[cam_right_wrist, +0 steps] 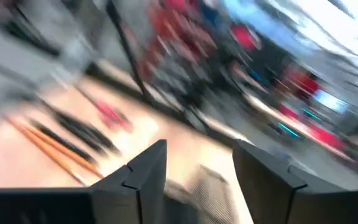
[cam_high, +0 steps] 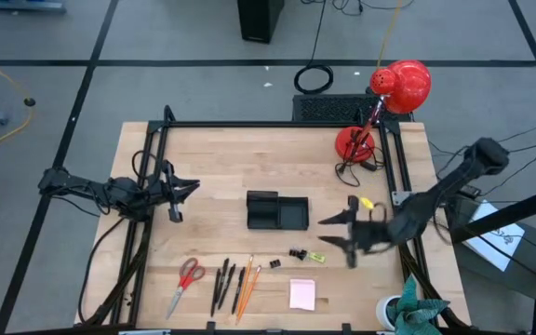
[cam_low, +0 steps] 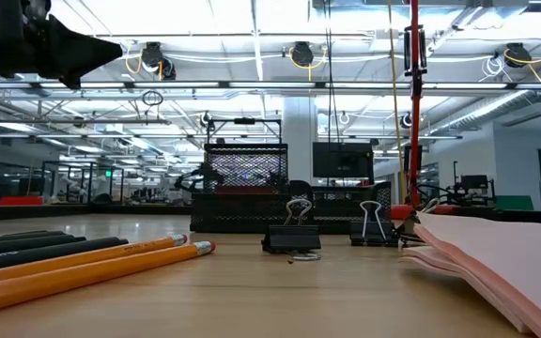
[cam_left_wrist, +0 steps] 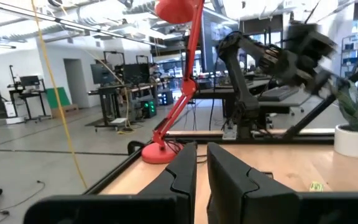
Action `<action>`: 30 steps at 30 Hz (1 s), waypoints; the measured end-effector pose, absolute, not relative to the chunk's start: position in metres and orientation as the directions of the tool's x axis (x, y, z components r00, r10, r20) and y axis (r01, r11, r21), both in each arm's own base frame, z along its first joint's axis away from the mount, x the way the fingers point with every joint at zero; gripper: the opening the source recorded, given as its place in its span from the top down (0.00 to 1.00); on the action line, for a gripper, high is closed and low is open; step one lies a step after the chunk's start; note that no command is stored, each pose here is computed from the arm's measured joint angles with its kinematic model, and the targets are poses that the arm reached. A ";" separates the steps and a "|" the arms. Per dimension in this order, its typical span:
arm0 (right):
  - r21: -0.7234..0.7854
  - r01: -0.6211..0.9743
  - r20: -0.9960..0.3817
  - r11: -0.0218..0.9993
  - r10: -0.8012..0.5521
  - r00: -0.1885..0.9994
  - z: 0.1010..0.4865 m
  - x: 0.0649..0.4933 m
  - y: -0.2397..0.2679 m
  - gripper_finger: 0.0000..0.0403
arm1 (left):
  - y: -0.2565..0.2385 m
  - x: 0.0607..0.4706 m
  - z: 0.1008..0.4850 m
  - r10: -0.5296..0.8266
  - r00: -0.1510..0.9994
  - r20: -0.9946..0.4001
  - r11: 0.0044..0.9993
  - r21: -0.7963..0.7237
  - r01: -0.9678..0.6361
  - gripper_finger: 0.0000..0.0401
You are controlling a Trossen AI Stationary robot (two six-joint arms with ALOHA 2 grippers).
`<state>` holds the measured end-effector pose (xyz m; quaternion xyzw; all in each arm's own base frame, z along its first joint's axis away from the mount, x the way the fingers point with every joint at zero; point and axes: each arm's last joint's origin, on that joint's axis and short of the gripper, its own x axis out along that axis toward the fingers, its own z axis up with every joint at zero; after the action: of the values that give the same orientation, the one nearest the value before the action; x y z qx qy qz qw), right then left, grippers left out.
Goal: Pick and place office supplies into organizer
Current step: Put the black binder clip into the black desk organizer
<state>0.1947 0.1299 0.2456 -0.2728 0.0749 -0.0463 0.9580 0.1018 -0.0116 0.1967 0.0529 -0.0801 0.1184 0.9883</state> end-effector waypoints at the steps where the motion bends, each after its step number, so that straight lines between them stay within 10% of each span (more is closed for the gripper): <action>1: -0.575 0.072 -0.149 0.815 -0.191 0.970 0.244 0.200 0.139 0.53 | -0.012 0.102 0.197 0.226 0.958 0.177 0.967 0.080 -0.243 0.88; 7: -0.706 0.120 -0.179 0.698 -0.339 0.924 0.219 0.221 0.174 0.49 | -0.011 0.101 0.199 0.227 0.954 0.195 0.967 0.070 -0.245 0.88; 30: -0.494 0.026 -0.335 0.869 -0.218 0.917 0.144 0.239 0.180 0.48 | -0.003 0.096 0.211 0.440 0.853 0.282 0.869 0.105 -0.483 0.88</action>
<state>0.2390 0.1796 0.1444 -0.2474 0.1936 -0.0643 0.9472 0.0960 -0.0027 0.2112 0.0863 -0.1255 0.2407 0.9586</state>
